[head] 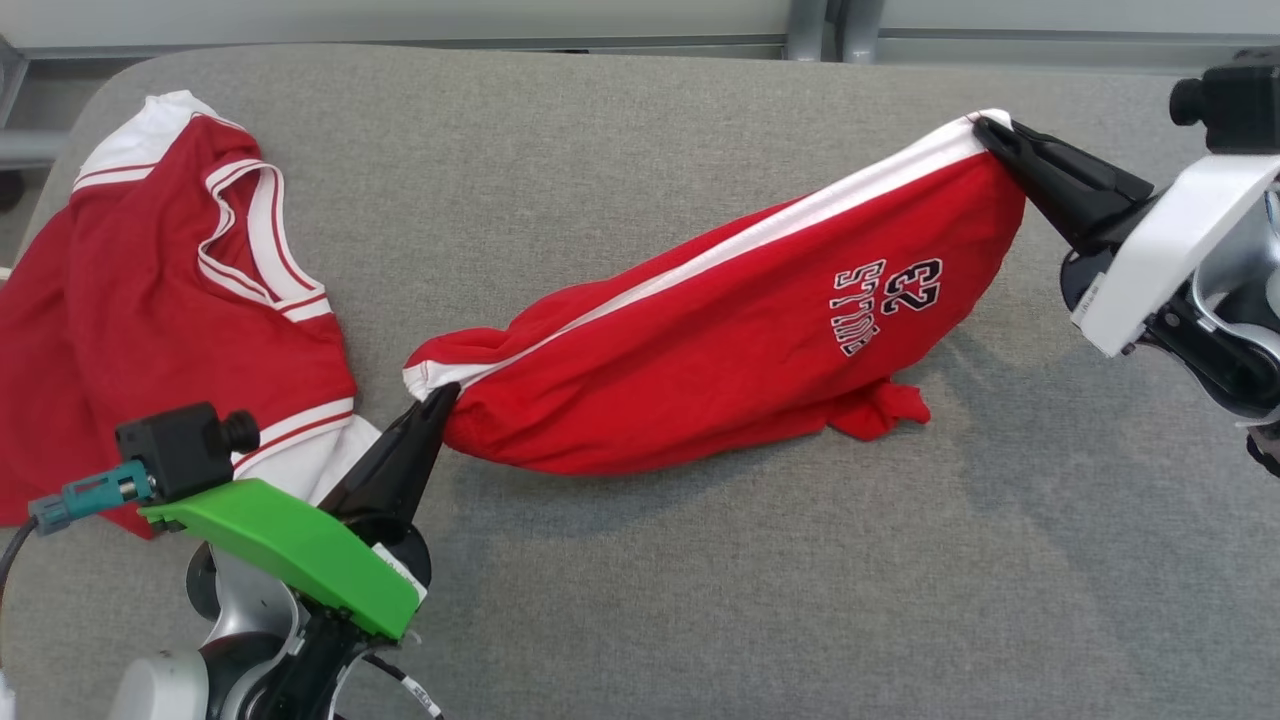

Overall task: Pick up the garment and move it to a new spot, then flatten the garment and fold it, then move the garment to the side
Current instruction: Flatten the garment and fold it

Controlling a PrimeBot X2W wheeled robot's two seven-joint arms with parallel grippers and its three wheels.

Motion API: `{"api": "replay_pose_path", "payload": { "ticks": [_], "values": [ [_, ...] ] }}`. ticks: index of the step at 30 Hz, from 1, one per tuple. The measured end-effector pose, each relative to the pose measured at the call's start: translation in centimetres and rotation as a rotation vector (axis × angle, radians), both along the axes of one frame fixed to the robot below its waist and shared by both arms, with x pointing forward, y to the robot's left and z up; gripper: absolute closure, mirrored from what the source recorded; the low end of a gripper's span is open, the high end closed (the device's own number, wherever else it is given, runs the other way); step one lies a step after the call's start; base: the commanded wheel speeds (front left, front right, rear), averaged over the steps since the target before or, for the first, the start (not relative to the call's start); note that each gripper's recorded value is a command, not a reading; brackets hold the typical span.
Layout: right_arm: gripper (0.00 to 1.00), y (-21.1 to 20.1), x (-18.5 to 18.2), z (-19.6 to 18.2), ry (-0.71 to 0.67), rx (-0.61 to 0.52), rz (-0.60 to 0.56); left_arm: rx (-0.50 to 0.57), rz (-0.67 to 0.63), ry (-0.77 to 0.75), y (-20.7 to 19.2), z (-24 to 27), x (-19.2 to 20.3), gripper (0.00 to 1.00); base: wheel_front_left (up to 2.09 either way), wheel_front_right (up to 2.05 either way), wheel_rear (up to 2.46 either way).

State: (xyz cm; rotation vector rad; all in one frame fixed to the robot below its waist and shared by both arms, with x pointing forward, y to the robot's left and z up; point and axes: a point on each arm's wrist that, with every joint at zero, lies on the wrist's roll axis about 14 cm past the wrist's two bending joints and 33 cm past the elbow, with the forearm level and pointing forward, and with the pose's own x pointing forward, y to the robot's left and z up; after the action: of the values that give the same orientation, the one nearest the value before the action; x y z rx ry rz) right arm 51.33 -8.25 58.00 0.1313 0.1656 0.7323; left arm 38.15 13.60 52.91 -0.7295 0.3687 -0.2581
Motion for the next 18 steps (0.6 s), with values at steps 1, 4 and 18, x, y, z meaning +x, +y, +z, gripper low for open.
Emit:
{"api": "replay_pose_path", "payload": {
  "ticks": [1,4,18],
  "values": [
    [1.00,-0.4,-0.4,0.3,-0.006,0.010,-0.005,0.001,-0.011,-0.013,-0.2,0.5,0.0,1.00,0.00,0.00,0.00],
    [1.00,-1.6,-2.0,1.3,-0.024,0.048,-0.017,0.002,-0.049,-0.043,-1.1,1.7,-0.5,1.00,0.00,0.00,0.00],
    [1.00,-8.1,-9.1,11.4,-0.255,0.258,-0.097,0.036,-0.241,-0.181,-4.1,8.9,-2.8,1.00,0.00,0.00,0.00]
  ]
}}
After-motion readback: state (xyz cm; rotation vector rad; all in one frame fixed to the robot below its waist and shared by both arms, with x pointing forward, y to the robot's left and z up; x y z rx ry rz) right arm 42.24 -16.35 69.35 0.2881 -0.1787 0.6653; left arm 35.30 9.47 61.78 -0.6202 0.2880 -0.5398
